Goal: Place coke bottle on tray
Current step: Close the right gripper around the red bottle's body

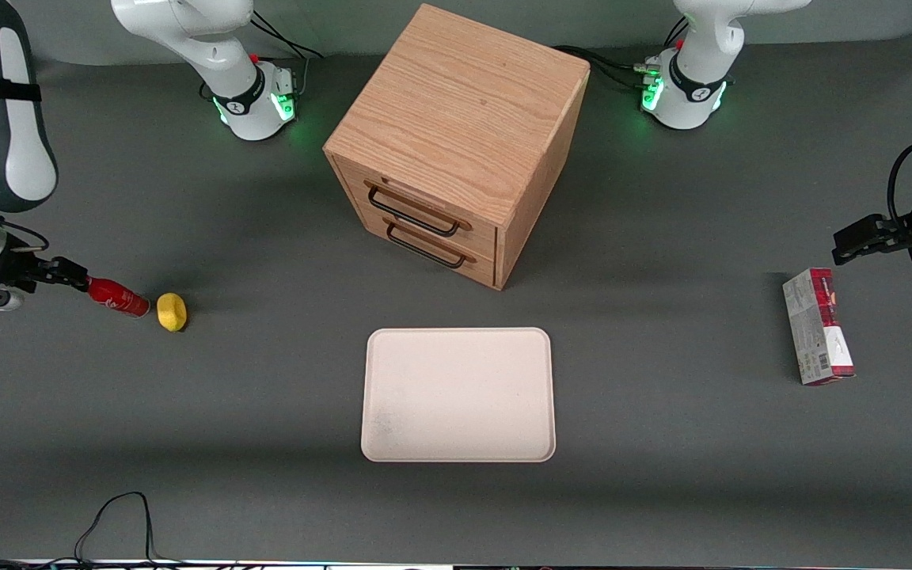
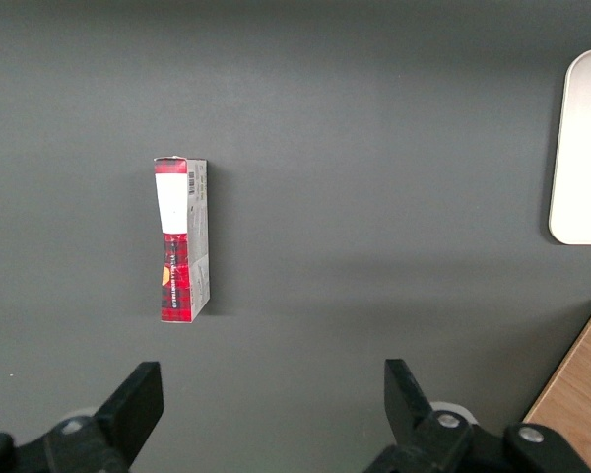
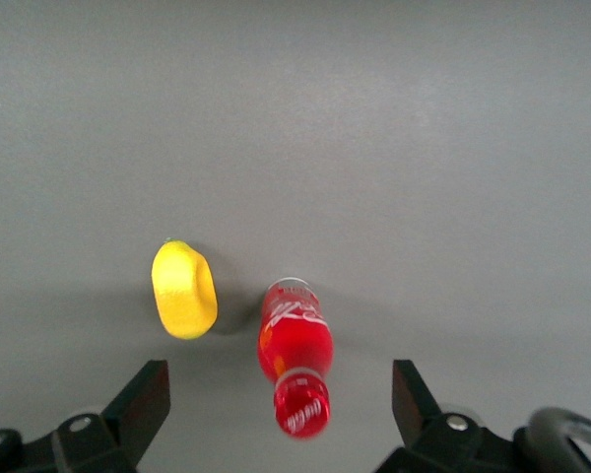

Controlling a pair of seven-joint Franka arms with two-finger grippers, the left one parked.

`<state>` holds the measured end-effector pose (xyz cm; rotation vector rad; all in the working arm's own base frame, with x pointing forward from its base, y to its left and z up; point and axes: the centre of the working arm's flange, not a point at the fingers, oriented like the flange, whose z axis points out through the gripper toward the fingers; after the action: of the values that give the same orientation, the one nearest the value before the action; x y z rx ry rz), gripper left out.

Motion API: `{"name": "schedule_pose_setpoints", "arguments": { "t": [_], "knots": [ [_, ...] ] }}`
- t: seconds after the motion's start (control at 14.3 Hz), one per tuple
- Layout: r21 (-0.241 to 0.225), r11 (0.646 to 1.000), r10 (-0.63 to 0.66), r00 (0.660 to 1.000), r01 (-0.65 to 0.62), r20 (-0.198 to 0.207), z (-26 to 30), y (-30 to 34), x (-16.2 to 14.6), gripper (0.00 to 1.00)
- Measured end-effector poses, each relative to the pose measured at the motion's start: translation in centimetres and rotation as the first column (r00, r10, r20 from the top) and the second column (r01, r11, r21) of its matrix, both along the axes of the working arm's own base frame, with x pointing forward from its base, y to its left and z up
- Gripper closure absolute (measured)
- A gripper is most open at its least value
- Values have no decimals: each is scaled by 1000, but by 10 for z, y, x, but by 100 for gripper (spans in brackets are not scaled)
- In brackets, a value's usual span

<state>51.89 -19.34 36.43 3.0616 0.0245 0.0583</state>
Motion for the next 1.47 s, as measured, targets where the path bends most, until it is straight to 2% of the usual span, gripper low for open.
{"name": "schedule_pose_setpoints", "arguments": {
  "t": [0.21,0.77,0.84,0.91,1.19,1.26,1.47],
  "knots": [
    [25,1000,15,1000,-15,-12,-23,-8,-10,0],
    [24,999,40,999,-39,-31,-49,-10,-23,0],
    [23,999,43,999,-43,-32,-50,-11,-23,4],
    [23,999,42,999,-42,-32,-51,-13,-23,14],
    [23,999,33,999,-32,-32,-52,-18,-25,61],
    [25,999,31,999,-30,-30,-51,-18,-25,66],
    [27,999,27,999,-26,-31,-51,-18,-25,66]
  ]
}}
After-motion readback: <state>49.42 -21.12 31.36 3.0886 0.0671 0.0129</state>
